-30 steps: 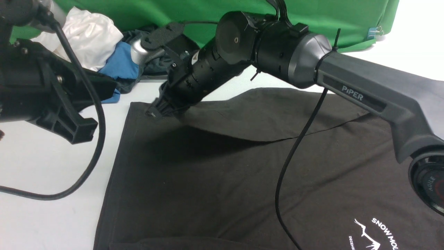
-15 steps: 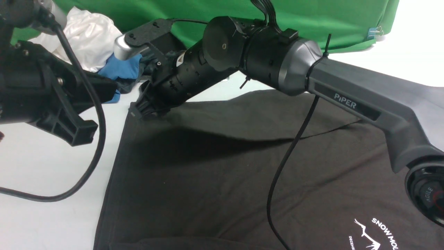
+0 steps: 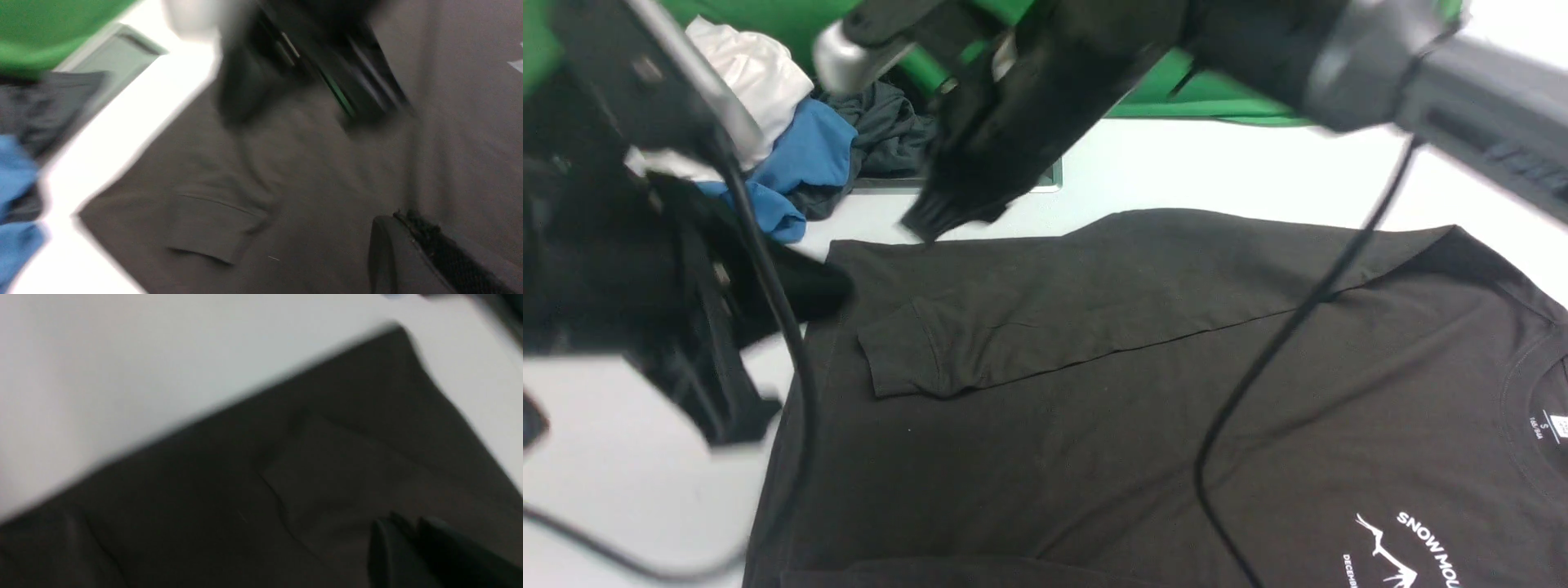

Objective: Fold a long-sleeved shirt on a white desktop.
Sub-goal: 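Grasp the near edge of the shirt at its hem and shoulder corners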

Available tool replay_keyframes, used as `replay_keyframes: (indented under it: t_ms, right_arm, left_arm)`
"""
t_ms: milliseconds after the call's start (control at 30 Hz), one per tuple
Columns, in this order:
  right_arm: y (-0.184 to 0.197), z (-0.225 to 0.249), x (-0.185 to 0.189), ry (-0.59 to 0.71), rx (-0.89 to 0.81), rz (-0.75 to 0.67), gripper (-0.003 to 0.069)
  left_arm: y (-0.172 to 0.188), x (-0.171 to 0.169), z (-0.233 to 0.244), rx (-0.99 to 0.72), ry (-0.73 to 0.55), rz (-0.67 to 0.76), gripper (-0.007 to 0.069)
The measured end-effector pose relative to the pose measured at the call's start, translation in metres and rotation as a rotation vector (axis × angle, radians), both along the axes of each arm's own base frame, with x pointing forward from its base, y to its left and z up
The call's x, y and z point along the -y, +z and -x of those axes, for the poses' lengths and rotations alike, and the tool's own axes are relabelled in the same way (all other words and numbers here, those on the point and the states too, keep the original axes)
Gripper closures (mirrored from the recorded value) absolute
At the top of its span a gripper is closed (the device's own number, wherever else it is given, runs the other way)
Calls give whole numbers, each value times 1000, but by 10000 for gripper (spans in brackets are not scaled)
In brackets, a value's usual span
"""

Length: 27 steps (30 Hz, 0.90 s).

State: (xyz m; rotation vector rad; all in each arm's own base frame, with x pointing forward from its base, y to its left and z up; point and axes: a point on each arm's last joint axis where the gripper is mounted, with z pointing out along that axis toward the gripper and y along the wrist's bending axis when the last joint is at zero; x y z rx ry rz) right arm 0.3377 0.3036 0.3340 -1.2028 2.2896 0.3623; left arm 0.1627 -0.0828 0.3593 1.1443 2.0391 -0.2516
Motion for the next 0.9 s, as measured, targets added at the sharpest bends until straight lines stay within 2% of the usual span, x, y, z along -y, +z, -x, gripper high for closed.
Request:
replay_keyframes:
  t_ms: [133,267,433,700,867,900]
  right_arm:
    - [21,12,29,-73,6,96,620]
    - [38,45,66,-160,10,137,620]
    - [33,105,117,-245,-28,129,618]
    - [8,172,172,-292,-29,87,618]
    - [1,194,191,-301,-11,60,614]
    - [3,198,193,-303,3,44,613]
  left_arm:
    - [-13,15,19,-116,-152,-56,605]
    - [-46,23,35,-255,-257,-130,605]
    - [-92,32,55,-304,-420,-228,605]
    - [-133,57,72,-326,-586,-315,603]
    - [-161,79,78,-412,-665,-398,504]
    - [-171,85,79,-455,-668,-428,433]
